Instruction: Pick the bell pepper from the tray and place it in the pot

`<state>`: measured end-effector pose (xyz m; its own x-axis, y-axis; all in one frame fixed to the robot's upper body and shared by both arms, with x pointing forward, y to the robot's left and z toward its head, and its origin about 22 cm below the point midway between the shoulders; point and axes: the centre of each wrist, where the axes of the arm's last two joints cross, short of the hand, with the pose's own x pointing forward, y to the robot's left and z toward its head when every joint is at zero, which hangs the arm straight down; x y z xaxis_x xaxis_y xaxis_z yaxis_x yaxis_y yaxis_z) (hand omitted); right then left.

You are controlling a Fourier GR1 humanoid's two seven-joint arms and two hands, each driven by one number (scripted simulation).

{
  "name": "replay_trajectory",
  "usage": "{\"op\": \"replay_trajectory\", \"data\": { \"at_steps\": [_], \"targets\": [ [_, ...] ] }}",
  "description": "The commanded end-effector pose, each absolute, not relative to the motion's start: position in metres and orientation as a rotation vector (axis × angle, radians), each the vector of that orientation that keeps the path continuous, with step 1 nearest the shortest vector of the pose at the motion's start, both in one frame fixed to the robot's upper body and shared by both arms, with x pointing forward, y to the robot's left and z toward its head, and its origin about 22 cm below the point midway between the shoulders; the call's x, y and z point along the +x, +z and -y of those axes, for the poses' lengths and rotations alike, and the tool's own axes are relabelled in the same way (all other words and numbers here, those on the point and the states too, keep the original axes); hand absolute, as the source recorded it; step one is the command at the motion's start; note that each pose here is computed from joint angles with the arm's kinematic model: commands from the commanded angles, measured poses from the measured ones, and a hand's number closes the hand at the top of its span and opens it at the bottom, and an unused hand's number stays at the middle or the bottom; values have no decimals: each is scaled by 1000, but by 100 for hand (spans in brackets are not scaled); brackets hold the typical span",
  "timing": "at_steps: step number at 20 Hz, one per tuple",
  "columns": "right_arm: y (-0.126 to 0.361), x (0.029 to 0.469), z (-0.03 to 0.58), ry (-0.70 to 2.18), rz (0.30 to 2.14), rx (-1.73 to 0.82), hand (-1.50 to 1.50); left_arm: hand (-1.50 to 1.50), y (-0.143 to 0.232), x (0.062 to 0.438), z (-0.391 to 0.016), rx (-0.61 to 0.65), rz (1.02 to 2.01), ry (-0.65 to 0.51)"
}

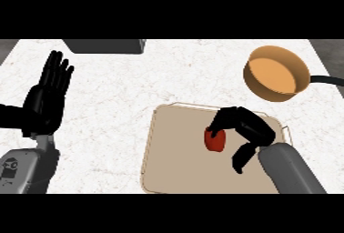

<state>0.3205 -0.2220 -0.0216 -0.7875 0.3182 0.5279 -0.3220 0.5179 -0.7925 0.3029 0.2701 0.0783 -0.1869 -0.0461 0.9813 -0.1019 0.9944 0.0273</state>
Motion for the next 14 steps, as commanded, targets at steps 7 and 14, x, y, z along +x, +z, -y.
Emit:
{"op": "replay_trajectory", "data": {
  "at_steps": [7, 14],
  "targets": [
    [-32, 299, 195, 1138, 2196, -47, 150, 0, 68, 297, -270, 111, 1773, 54],
    [13, 322, 121, 1262, 1924, -467, 150, 0, 78, 307, -266, 111, 1755, 30]
  ]
}}
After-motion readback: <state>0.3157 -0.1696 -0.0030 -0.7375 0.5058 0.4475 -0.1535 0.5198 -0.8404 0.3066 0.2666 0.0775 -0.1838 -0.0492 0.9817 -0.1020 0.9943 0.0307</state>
